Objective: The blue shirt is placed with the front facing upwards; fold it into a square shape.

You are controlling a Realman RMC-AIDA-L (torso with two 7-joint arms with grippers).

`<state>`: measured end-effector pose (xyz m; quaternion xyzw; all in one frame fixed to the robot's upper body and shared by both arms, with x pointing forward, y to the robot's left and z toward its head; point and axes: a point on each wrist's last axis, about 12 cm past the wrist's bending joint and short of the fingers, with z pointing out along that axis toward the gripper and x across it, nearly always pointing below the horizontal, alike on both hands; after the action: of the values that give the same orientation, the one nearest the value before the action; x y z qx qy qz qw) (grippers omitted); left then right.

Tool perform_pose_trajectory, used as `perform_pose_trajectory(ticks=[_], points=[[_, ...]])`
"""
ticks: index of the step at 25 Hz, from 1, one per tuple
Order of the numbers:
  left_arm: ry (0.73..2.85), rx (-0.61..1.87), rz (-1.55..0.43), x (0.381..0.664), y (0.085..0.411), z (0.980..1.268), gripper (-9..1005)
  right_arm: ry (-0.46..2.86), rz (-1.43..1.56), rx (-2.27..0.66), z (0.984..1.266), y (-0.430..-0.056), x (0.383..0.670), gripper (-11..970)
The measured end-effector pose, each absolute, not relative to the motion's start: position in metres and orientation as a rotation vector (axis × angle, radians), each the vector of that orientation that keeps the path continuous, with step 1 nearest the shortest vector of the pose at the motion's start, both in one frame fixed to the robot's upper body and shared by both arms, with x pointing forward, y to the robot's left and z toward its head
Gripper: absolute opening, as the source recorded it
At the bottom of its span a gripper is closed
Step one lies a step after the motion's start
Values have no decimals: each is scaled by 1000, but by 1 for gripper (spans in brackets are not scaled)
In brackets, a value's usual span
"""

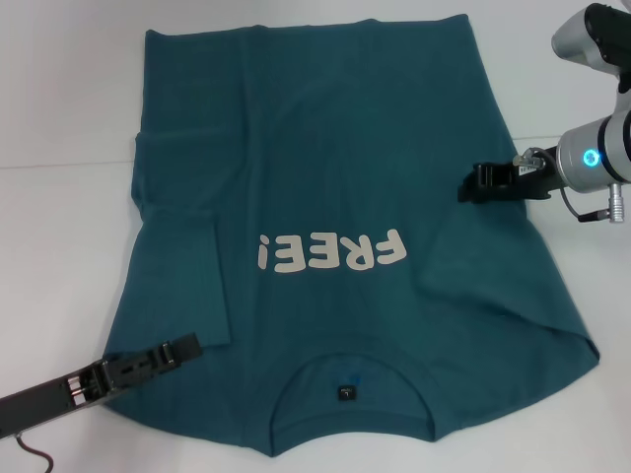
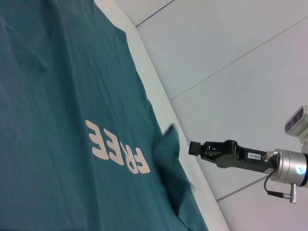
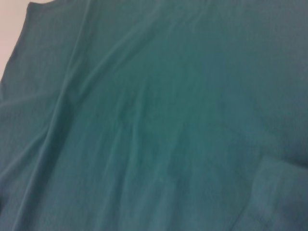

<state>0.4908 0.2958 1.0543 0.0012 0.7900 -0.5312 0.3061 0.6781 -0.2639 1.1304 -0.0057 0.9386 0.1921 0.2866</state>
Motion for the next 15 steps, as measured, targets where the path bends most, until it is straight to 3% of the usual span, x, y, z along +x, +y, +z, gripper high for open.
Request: perform_pose_trajectory(ticks=[10, 15], points=[[2081, -11, -1403, 491, 298, 1055, 735, 2488, 571, -89, 1142, -263, 677, 348], [2070, -67, -1433, 488, 308, 1059, 735, 2452, 775, -224, 1154, -267, 657, 553]])
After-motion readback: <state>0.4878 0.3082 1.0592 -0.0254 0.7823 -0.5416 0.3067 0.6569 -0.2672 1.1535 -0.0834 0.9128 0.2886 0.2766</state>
